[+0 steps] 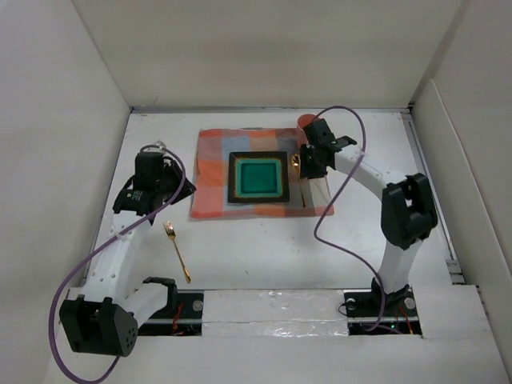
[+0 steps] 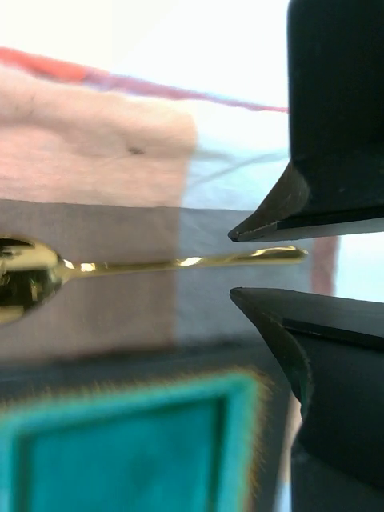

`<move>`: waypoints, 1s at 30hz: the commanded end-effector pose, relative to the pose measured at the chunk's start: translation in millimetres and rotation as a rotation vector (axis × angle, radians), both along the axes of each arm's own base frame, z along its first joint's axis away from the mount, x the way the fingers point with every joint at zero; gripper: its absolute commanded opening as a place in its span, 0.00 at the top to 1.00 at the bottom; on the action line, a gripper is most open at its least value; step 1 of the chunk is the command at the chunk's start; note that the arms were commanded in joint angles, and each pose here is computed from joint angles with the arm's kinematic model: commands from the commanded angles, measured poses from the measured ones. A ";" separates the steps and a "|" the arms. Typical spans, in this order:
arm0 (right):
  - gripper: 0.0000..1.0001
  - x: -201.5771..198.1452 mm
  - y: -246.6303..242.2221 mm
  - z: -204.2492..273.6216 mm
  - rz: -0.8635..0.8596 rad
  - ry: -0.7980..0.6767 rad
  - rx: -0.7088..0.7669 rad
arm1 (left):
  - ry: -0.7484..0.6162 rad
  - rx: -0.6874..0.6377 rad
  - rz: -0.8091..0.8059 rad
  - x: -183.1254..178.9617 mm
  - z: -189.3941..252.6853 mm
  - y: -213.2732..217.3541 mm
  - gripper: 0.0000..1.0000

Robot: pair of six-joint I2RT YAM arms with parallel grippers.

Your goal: Set the dinner table for one person

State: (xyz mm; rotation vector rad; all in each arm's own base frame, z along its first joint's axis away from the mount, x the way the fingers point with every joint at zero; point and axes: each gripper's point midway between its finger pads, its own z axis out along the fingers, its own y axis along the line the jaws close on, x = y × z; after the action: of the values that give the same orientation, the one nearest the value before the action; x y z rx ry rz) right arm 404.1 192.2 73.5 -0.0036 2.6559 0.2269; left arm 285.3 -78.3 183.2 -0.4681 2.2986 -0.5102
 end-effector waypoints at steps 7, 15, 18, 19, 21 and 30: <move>0.64 -72.2 38.2 111.4 0.143 -0.245 0.246 | 0.414 0.156 0.357 -97.2 -53.4 55.4 0.77; 0.63 -124.7 47.2 124.4 0.268 -0.275 0.404 | 0.471 0.102 0.491 -114.7 -68.5 62.8 0.66; 0.62 -133.6 48.3 127.8 0.294 -0.296 0.442 | 0.505 0.127 0.518 -109.4 -81.7 66.7 0.63; 0.63 -139.0 47.1 127.5 0.299 -0.284 0.447 | 0.501 0.142 0.523 -105.3 -87.7 69.3 0.60; 0.63 -142.4 45.1 133.8 0.300 -0.302 0.457 | 0.502 0.182 0.539 -100.8 -89.4 76.3 0.59; 0.62 -144.7 28.9 189.9 0.287 -0.433 0.485 | 0.709 0.218 0.486 -98.1 -131.6 79.9 0.58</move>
State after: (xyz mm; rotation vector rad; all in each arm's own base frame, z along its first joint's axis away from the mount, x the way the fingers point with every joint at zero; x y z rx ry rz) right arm 255.0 219.4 229.1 -0.2322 2.1938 0.8246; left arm 186.4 -2.4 51.6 -1.2152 2.7195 0.1686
